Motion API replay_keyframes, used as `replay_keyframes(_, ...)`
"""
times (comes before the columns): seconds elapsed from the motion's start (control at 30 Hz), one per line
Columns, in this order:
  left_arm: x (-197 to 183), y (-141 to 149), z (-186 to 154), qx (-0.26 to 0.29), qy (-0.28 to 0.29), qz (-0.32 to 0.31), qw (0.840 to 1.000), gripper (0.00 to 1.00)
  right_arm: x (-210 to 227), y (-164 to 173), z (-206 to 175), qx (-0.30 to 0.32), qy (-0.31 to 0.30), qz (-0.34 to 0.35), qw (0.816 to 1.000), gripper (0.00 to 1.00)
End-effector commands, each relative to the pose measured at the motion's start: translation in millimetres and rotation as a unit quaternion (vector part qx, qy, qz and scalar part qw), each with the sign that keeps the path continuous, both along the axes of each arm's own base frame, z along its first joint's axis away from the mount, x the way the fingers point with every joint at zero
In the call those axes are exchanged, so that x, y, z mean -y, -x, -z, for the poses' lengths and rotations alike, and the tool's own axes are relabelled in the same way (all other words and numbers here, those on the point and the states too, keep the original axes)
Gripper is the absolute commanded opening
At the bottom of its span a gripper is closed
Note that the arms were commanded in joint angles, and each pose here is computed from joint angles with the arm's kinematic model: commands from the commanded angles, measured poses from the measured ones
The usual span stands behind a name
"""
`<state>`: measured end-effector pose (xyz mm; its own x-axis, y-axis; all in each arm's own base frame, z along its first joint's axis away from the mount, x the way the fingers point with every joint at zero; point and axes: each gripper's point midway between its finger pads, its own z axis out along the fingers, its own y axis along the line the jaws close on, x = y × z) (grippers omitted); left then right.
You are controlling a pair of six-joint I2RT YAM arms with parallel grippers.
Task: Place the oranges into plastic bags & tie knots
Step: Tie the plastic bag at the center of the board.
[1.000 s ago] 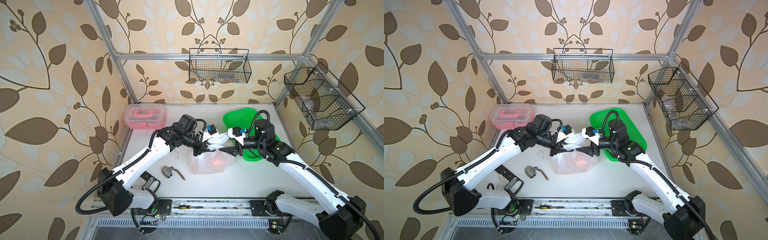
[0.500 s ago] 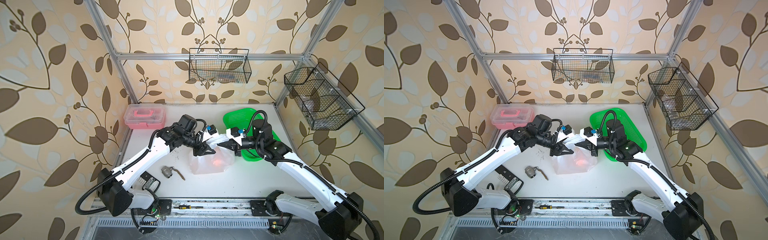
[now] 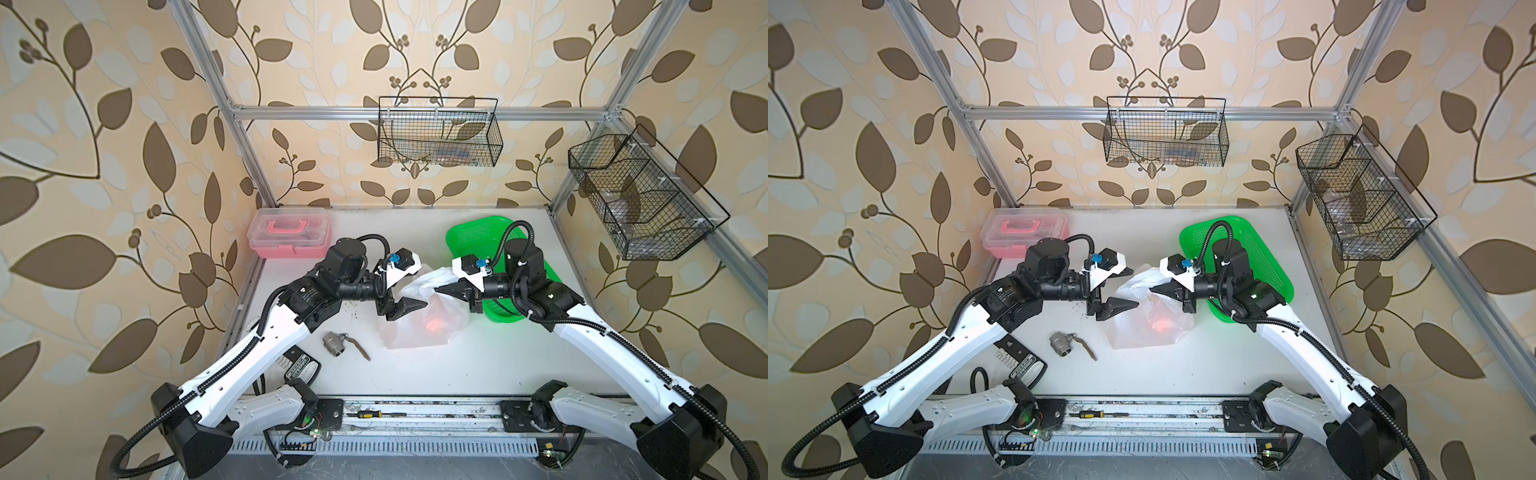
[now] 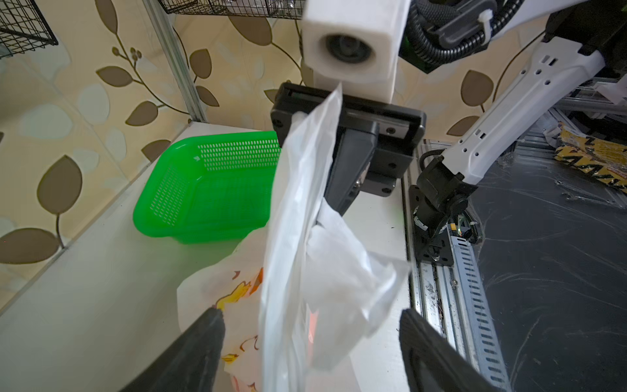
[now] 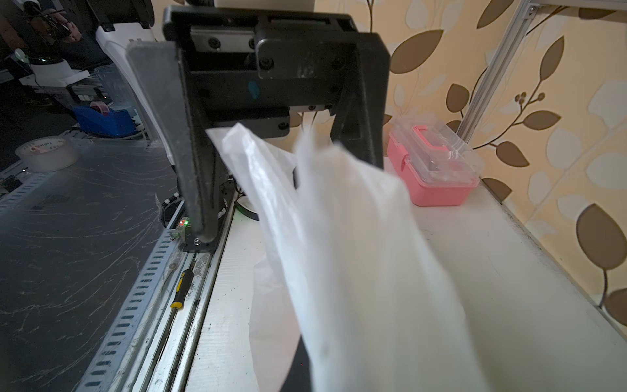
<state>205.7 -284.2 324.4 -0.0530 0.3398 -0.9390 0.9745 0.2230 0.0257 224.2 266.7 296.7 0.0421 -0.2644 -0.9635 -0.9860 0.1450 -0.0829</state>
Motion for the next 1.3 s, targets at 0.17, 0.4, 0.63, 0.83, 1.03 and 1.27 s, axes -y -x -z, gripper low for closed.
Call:
replay_keyframes(0.17, 20.4, -4.2, -18.8, -0.002, 0.017, 0.052, 0.999, 0.68, -0.7, 2.9, -2.9, 0.01, 0.005, -0.004, 1.0, 0.0)
replay_keyframes(0.4, 24.6, -4.1, -11.7, -0.016, 0.009, 0.064, 0.998, 0.22, 0.1, 1.8, -5.3, 0.014, 0.007, 0.0, 1.0, 0.0)
replay_keyframes(0.63, 21.2, -10.2, -4.4, -0.016, -0.003, 0.041, 0.999, 0.0, 13.3, 8.5, -21.5, 0.01, -0.008, 0.002, 1.0, 0.36)
replay_keyframes(0.83, 18.6, -12.6, -4.4, -0.001, -0.003, 0.031, 1.0, 0.0, 55.5, 14.0, -64.5, 0.046, -0.061, 0.052, 0.996, 0.51)
replay_keyframes(1.03, 19.0, -15.1, -4.4, 0.013, -0.005, 0.03, 0.999, 0.0, 85.7, -18.2, -101.0, 0.069, -0.117, 0.151, 0.979, 0.61)
replay_keyframes(1.27, 19.5, -12.1, -8.4, 0.028, -0.003, 0.042, 0.999, 0.0, 70.9, -90.1, -101.4, -0.006, -0.105, 0.171, 0.98, 0.6)
